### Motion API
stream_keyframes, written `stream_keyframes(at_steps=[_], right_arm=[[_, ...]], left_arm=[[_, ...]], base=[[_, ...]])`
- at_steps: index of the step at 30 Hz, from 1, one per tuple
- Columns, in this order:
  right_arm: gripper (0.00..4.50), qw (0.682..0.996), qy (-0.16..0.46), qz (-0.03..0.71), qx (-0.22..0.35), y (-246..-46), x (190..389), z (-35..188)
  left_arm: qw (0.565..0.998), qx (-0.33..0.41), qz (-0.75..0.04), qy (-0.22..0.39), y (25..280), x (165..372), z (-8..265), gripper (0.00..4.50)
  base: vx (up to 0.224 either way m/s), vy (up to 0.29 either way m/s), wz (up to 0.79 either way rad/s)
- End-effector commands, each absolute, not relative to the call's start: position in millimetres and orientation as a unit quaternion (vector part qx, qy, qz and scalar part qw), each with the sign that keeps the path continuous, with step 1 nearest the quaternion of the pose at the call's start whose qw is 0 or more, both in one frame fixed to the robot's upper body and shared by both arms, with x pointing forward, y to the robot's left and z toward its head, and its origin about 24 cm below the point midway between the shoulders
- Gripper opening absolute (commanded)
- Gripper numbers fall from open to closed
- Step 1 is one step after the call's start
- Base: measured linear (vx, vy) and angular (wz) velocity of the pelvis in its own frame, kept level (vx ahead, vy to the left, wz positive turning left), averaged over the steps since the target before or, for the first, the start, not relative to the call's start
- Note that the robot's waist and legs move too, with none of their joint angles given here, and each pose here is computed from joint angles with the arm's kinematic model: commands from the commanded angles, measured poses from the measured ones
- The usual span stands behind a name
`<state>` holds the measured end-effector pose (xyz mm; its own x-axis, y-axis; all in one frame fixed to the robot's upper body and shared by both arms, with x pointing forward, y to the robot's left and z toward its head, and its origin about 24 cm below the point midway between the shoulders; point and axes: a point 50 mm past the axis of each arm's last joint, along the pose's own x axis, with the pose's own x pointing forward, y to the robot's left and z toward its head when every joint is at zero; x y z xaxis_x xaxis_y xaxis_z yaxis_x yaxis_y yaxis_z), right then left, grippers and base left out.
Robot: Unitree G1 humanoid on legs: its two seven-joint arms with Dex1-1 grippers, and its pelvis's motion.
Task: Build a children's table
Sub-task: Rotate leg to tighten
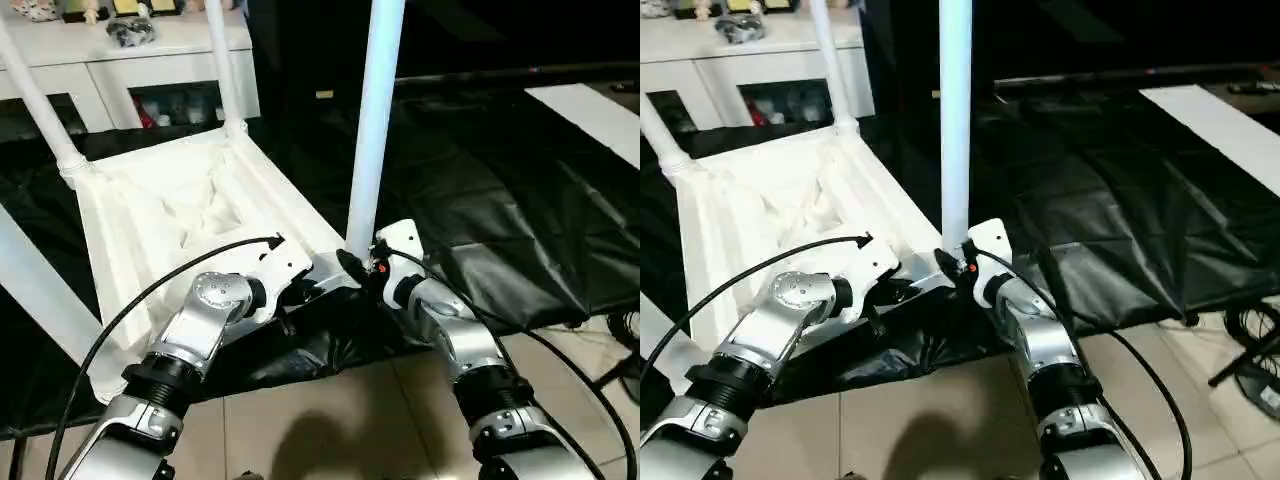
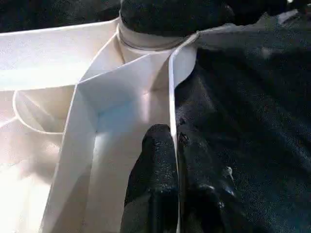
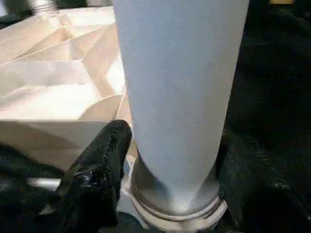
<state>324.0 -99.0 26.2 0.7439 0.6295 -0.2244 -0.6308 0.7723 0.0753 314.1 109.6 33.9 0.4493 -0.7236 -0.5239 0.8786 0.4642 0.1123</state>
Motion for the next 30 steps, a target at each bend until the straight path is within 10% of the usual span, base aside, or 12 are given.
stream_keyframes(at_steps=[1, 21, 30], right_arm=[[3.08, 0.887, 0.139, 0.44, -0.031, -91.1, 312.7, 19.6], [2.7, 0.73, 0.164, 0.654, -0.111, -114.9, 315.7, 42.9], [2.49, 0.713, 0.167, 0.674, -0.096, -113.1, 314.1, 41.9]], left_arm=[[0.803, 0.206, -0.535, 0.162, 97.5, 313.5, 48.5, 0.0], [0.72, 0.205, -0.634, 0.194, 143.0, 308.3, 59.5, 0.0], [0.713, 0.205, -0.64, 0.201, 146.8, 311.4, 60.2, 0.0]], base=[[0.0, 0.0, 0.0], [0.013, -0.012, 0.02], [0.0, 0.0, 0.0]])
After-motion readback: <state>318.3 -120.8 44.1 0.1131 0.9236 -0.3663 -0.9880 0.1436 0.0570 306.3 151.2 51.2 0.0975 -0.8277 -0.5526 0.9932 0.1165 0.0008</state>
